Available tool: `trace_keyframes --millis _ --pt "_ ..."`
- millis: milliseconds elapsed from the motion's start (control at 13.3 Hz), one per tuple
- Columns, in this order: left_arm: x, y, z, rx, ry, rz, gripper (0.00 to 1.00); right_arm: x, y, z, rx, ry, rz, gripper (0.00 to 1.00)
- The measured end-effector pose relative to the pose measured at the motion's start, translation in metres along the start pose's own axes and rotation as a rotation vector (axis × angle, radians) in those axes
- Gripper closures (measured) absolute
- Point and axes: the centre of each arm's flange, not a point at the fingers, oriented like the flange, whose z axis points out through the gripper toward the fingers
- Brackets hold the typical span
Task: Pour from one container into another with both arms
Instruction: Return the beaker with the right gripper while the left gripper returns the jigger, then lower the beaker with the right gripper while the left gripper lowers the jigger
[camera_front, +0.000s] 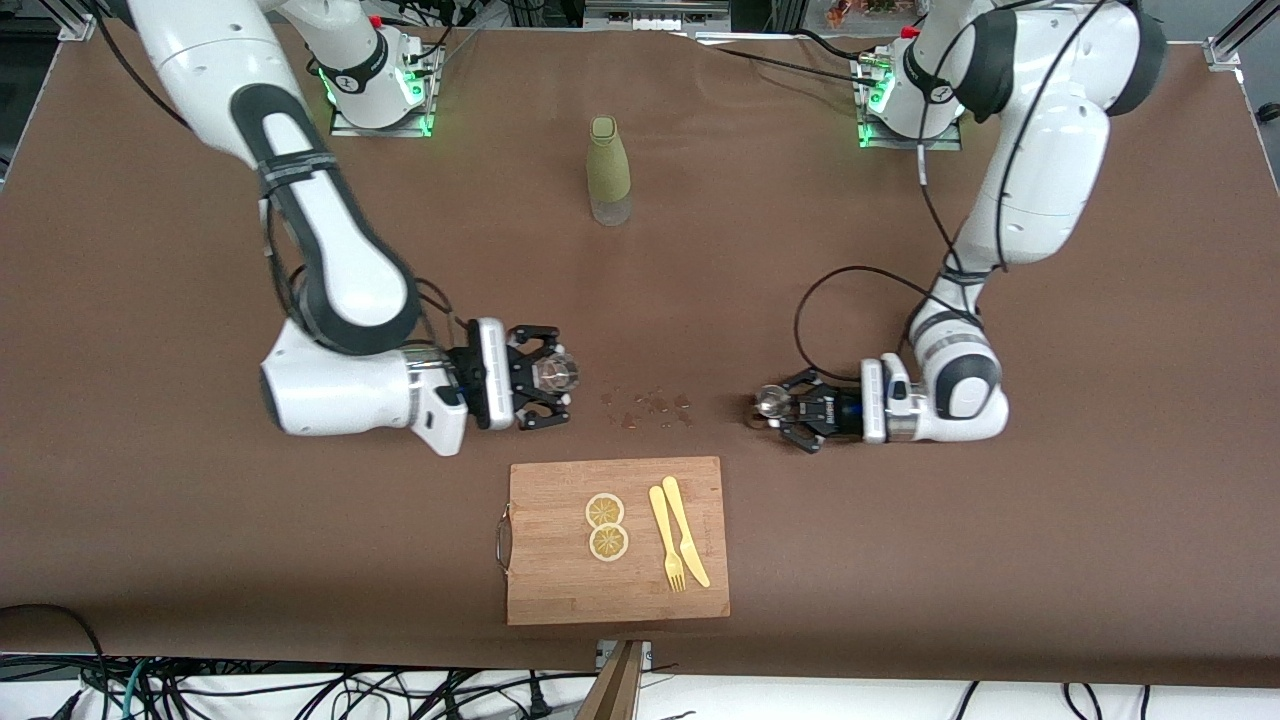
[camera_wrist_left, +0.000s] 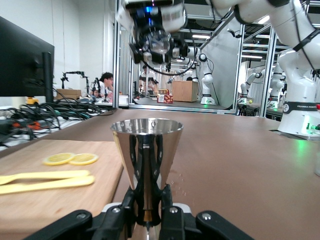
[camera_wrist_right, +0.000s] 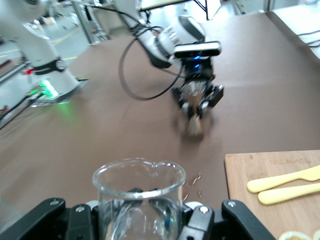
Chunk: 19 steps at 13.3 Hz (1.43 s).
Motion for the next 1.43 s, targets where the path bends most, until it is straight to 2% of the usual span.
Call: trace_keyframes --millis 150,451,901,1201,1427 --pt "-0.002 0.002 -0.055 -0.016 0.001 0.011 0.78 -0.036 -0.001 -0.029 0.018 0.024 -0.015 0.88" --pt "-0.002 0.019 -0.157 -0.038 0.010 0.039 0.78 -0.126 -0.007 -0.098 -0.033 0.066 -0.051 0.88" --pt "-0.016 0.065 -0.279 -0.048 -0.033 0.073 0.78 -0.256 -0.044 -0.135 -0.072 0.134 -0.076 0.88" --pt "-0.022 0.083 -0.307 -0.062 -0.054 0.081 0.78 -0.350 -0.068 -0.157 -0.141 0.187 -0.078 0.88" --pt "-0.026 0.087 -0.308 -0.088 -0.065 0.078 0.78 -0.406 -0.087 -0.168 -0.180 0.194 -0.071 0.88"
